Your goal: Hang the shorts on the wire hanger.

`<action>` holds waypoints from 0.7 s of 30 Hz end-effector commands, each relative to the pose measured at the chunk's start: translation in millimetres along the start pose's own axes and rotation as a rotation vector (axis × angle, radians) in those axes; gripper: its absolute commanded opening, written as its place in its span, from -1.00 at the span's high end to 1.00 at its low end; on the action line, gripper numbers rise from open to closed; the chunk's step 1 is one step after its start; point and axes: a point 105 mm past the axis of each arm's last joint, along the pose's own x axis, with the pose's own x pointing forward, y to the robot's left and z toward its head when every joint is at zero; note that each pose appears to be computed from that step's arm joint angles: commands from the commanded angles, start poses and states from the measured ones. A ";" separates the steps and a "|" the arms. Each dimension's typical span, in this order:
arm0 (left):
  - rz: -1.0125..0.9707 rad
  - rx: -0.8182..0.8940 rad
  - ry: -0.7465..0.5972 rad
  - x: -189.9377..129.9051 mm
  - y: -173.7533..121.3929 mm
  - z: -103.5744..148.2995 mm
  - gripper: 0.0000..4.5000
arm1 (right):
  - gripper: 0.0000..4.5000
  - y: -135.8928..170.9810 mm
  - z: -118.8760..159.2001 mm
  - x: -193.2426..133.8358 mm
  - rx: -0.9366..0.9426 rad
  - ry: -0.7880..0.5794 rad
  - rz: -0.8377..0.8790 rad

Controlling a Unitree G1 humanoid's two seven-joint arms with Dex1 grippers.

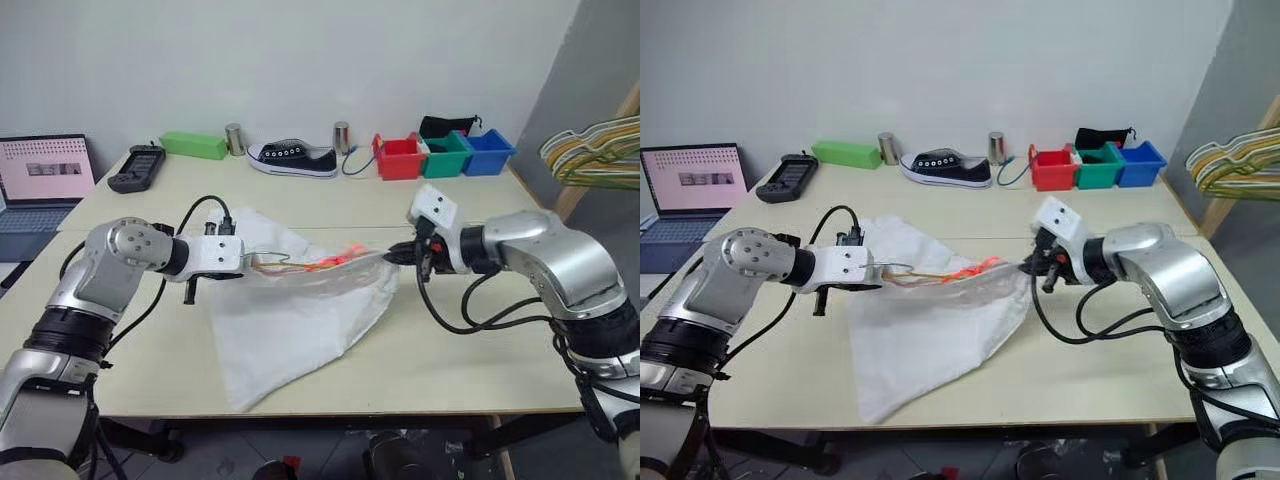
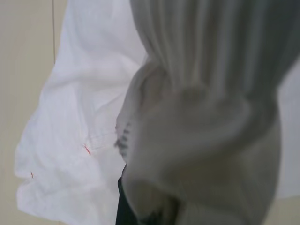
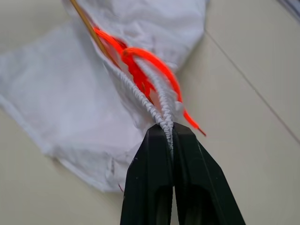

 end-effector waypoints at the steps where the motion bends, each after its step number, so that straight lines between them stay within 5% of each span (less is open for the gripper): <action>1: 0.109 0.006 -0.104 13.6 23.5 37.2 1.00 | 0.99 17.8 43.6 13.9 -0.111 -0.105 0.005; 8: 0.155 -0.007 -0.230 29.7 32.0 79.3 1.00 | 0.99 14.7 40.3 28.0 -0.185 -0.073 -0.029; 21: 0.183 -0.008 -0.221 24.6 28.6 74.1 1.00 | -0.36 -6.5 2.6 -4.8 -0.316 0.118 -0.006</action>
